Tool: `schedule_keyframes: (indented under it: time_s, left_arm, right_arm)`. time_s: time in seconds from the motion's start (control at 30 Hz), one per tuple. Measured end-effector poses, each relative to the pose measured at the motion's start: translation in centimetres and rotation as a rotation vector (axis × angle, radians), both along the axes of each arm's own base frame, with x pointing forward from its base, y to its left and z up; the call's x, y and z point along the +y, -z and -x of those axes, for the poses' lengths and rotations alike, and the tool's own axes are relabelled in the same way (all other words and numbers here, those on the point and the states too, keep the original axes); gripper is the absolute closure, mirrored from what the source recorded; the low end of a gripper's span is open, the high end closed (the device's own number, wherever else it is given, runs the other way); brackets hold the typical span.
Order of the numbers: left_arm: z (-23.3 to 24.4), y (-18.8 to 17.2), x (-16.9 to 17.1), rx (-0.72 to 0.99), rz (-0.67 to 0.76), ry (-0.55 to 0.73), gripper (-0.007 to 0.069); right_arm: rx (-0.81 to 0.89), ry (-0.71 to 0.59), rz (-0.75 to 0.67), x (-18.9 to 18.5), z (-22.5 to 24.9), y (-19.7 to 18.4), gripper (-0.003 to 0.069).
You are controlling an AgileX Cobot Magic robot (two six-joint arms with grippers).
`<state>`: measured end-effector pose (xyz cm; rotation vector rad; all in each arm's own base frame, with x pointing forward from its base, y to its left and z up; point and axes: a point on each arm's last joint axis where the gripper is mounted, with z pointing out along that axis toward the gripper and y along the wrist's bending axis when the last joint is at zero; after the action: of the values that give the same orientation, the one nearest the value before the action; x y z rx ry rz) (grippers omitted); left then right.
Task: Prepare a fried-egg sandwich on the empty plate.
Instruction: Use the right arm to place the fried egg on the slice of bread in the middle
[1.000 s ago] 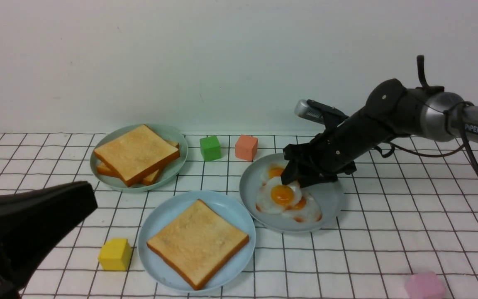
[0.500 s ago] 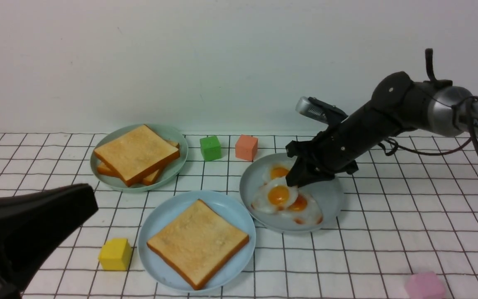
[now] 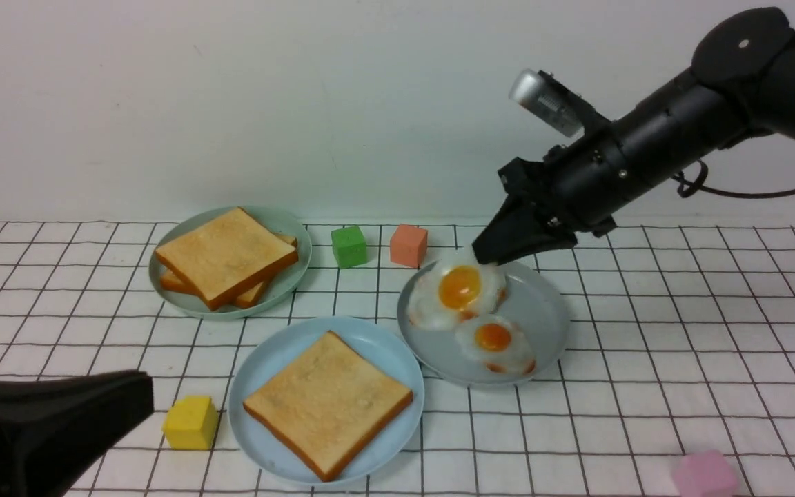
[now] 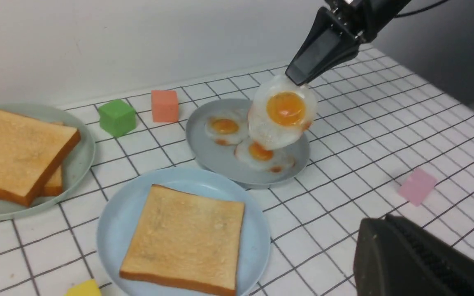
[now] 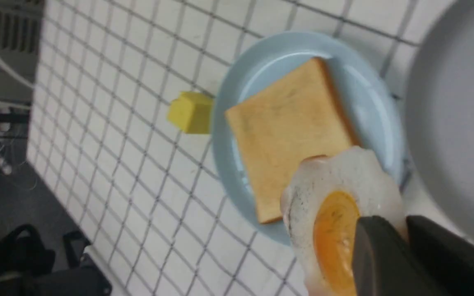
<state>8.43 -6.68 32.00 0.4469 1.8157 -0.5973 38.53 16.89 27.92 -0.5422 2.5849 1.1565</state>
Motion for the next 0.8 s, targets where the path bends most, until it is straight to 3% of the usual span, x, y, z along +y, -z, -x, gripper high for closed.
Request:
schedule_keyframes:
  time_s: [0.1, 0.3, 0.5, 0.8]
  left_arm:
    - [-0.1, 0.0, 0.1, -0.025, -0.037, -0.005, 0.0636]
    - [-0.1, 0.0, 0.2, -0.037, -0.056, -0.008, 0.0632]
    - [-0.1, 0.0, 0.2, -0.038, -0.058, -0.008, 0.0629]
    - [-0.1, 0.1, 0.2, -0.037, -0.058, -0.009, 0.0624]
  right_arm:
    - [0.016, -0.044, -0.035, 4.0, 2.0, 1.6, 0.0578]
    - [-0.007, -0.003, -0.024, 7.8, 2.7, 4.8, 0.0578]
    - [0.06, 0.065, -0.06, 8.5, 1.8, 7.2, 0.0578]
    - [0.107, 0.066, -0.024, 9.4, 1.6, 10.4, 0.0571]
